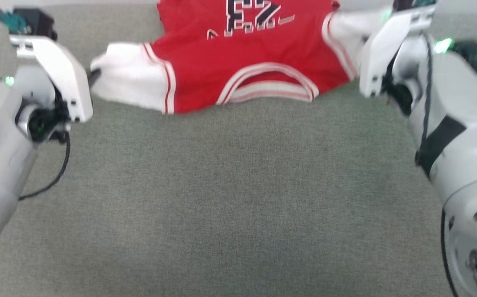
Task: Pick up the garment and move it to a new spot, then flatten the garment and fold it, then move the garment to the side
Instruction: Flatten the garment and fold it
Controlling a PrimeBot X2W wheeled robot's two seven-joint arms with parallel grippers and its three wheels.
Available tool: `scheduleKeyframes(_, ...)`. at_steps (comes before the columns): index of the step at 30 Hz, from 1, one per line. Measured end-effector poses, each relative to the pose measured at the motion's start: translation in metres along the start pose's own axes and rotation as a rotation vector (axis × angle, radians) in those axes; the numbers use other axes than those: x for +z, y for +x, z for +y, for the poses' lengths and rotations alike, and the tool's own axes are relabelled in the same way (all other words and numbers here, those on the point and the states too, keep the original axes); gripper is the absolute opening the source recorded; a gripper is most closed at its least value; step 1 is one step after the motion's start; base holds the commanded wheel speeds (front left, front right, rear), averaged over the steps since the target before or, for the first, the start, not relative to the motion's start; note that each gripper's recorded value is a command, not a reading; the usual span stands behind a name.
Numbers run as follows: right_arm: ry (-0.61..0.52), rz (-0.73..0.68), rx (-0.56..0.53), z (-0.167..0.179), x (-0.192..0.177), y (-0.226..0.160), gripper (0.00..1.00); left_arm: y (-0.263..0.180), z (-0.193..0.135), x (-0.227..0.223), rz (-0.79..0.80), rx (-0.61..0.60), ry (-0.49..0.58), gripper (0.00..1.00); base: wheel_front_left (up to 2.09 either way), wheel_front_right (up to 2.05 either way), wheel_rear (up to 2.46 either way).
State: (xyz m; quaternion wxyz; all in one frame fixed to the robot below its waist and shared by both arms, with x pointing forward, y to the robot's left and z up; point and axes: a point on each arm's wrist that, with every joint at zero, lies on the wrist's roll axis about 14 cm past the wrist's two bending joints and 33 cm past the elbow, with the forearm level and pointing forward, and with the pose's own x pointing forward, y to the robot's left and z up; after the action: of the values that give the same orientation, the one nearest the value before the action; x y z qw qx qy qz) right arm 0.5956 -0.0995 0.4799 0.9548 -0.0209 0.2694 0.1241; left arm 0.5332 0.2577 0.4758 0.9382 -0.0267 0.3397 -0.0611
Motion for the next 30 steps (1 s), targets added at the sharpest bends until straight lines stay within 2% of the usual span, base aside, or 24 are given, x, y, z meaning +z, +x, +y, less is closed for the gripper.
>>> scheduleKeyframes(8, 0.018, 0.212, 0.019, 0.004, -0.065, -0.027, 0.0, -0.03, 0.005, -0.042, 0.089, 0.003, -0.012, 0.0, 0.0, 0.0, 0.0)
scheduleKeyframes(13, 0.017, 0.315, 0.054, 0.006, -0.1, -0.051, 0.0, -0.052, -0.004, -0.07, 0.106, -0.01, -0.028, 0.0, 0.0, 0.0, 0.0)
scheduleKeyframes(22, 0.032, 0.476, 0.121, -0.016, -0.154, -0.114, 0.0, -0.101, -0.016, -0.131, 0.169, 0.014, -0.093, 0.0, 0.0, 0.0, 0.0)
scheduleKeyframes(30, 0.062, 0.623, 0.177, -0.01, -0.197, -0.167, 0.0, -0.137, -0.025, -0.176, 0.249, 0.043, -0.14, 0.0, 0.0, 0.0, 0.0)
